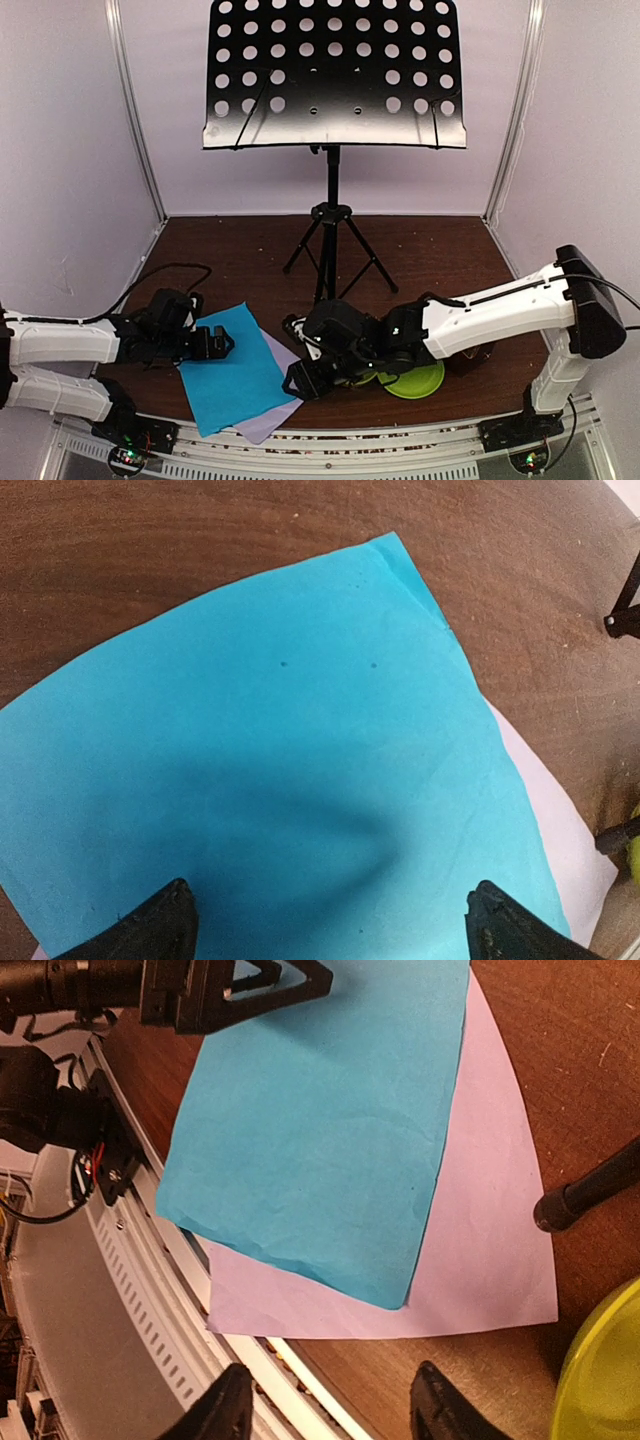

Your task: Set up the instrument practice props

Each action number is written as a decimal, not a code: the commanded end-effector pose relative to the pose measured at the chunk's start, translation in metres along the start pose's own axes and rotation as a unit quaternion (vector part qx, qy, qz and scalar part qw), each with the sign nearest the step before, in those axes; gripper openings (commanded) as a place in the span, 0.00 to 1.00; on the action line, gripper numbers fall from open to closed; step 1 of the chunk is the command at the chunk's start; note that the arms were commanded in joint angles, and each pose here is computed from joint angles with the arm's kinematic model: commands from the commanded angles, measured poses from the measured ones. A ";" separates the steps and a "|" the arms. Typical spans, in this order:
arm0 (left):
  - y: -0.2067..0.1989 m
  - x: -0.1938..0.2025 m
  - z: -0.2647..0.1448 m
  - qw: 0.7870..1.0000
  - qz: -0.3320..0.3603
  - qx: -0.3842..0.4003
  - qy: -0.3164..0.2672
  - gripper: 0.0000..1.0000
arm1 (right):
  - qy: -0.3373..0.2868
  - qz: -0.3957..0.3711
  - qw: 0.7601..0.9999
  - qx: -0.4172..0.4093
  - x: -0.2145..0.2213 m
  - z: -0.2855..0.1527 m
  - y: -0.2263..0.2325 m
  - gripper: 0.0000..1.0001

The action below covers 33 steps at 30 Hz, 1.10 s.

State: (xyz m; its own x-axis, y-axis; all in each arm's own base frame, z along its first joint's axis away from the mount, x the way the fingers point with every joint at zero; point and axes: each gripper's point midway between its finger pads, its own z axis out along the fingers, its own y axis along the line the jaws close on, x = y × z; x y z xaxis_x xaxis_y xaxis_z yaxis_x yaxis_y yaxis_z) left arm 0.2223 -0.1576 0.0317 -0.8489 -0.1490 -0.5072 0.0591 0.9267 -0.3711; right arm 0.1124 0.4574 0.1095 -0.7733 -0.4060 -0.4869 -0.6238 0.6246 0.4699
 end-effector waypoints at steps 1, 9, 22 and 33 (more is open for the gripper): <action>0.005 0.012 0.009 1.000 -0.022 0.003 0.017 0.96 | 0.000 0.014 1.000 0.005 -0.008 0.011 0.006 0.50; 0.004 0.010 0.010 1.000 -0.022 0.006 0.012 0.95 | 0.034 0.030 0.998 0.032 0.008 0.033 -0.007 0.43; 0.010 0.019 0.013 0.999 -0.033 0.007 0.013 0.94 | 0.053 0.062 0.996 0.042 0.025 0.061 -0.021 0.44; 0.011 0.024 0.016 0.999 -0.037 0.013 0.018 0.93 | 0.065 0.104 0.992 -0.002 0.022 0.087 -0.013 0.49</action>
State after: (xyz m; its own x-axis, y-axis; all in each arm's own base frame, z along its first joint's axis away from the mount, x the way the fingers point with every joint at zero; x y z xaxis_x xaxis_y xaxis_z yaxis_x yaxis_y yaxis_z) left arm 0.2351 -0.1671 0.0342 -0.8036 -0.2212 -0.5526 0.0627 0.8918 -0.4481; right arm 0.1130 0.4886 0.0356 -0.8709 -0.3736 -0.3194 -0.4902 0.7087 0.5075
